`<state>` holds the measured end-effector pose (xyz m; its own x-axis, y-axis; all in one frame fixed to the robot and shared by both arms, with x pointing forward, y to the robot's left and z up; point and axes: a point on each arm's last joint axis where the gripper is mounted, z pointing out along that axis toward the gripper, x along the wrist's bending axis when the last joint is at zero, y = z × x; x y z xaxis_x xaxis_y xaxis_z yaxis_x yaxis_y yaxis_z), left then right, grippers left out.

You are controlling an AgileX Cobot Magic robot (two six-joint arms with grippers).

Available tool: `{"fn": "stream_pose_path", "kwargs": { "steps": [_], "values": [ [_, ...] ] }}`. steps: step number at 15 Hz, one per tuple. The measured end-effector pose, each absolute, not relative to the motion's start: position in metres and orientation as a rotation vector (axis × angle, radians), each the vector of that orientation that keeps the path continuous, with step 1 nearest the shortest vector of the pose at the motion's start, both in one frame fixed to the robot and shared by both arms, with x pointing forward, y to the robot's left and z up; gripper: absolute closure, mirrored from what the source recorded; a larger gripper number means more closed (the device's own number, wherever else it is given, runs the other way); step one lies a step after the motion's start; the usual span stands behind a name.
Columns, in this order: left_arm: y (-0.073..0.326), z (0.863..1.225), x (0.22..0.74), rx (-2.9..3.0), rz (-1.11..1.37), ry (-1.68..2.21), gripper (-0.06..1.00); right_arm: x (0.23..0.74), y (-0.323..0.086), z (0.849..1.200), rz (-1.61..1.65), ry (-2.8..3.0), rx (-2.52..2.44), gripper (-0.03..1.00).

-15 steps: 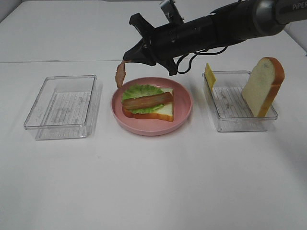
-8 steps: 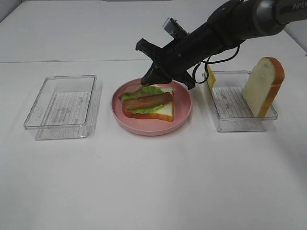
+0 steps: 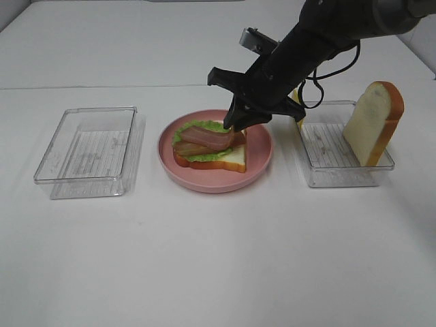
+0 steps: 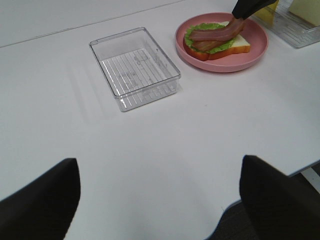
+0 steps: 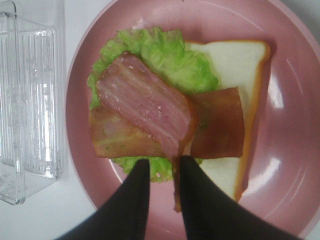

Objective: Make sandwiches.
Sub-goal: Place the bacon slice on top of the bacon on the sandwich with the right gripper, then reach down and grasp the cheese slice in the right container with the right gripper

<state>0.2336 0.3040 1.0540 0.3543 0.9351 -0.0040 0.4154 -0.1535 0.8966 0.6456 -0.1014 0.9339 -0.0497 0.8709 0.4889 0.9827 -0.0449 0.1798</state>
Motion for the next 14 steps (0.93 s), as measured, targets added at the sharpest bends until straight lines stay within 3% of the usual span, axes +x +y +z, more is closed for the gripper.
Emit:
{"fn": "stream_pose_path", "kwargs": {
  "steps": [3, 4, 14],
  "values": [
    [0.304, 1.054, 0.234, 1.738, 0.743, 1.203, 0.12, 0.643, -0.101, 0.936, -0.678, -2.013, -1.958, 0.29],
    [0.304, 1.054, 0.234, 1.738, 0.743, 1.203, 0.12, 0.642, -0.100, 0.943, -0.639, -2.039, -1.917, 0.25],
    [0.304, 1.054, 0.234, 1.738, 0.743, 1.203, 0.12, 0.656, -0.129, 1.004, -0.220, -2.433, -1.981, 0.23]
  ]
}}
